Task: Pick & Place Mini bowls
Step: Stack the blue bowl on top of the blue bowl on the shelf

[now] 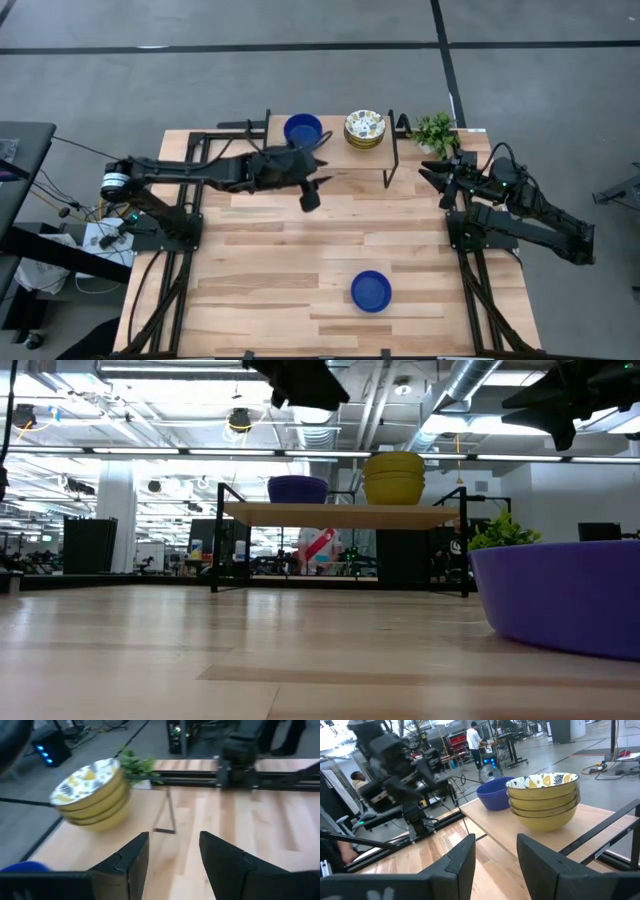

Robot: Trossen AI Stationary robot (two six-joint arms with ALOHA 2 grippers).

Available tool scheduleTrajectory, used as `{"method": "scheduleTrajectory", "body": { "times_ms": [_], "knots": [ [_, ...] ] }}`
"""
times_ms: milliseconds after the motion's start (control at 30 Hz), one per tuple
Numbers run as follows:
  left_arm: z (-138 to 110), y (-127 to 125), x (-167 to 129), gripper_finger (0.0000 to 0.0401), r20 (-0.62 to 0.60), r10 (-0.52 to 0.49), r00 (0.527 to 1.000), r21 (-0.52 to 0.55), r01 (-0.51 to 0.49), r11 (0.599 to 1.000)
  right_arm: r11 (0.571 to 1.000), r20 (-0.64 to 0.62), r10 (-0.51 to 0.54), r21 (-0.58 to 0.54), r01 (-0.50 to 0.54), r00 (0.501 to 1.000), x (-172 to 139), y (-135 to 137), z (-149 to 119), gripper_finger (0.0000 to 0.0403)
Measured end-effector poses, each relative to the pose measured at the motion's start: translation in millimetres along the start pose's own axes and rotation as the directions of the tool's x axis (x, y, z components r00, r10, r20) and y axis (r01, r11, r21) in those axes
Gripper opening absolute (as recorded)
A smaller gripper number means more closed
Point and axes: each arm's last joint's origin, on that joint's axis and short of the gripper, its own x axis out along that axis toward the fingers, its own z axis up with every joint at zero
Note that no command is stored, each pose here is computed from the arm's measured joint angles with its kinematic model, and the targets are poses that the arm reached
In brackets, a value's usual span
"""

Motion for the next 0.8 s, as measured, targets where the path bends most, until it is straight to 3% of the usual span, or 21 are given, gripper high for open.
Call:
{"method": "scheduleTrajectory", "body": {
  "times_ms": [100,300,600,700,800],
  "knots": [
    [1,-11,-3,0.0173,0.007,-0.036,0.999,0.002,0.036,0.999,1.000,-0.001,0.006,0.030,-0.005,1.000,0,0,0,0.0134],
    [3,-25,-8,0.0175,0.017,-0.086,0.996,0.006,0.085,0.996,0.979,0.003,0.012,0.205,-0.013,1.000,0,1,0,0.0133],
    [4,-35,-11,0.0177,0.023,-0.130,0.991,-0.080,0.132,0.988,0.951,0.000,0.034,0.307,-0.032,0.999,0,2,0,0.0134],
    [1,-35,-9,0.0176,0.049,-0.261,0.964,-0.100,0.265,0.959,0.957,0.011,0.084,0.278,-0.084,0.996,0,3,2,0.0131],
    [-9,-34,-7,0.0175,0.089,-0.429,0.899,-0.114,0.438,0.892,0.958,0.031,0.138,0.251,-0.141,0.990,0,6,5,0.0129]
  ]
}}
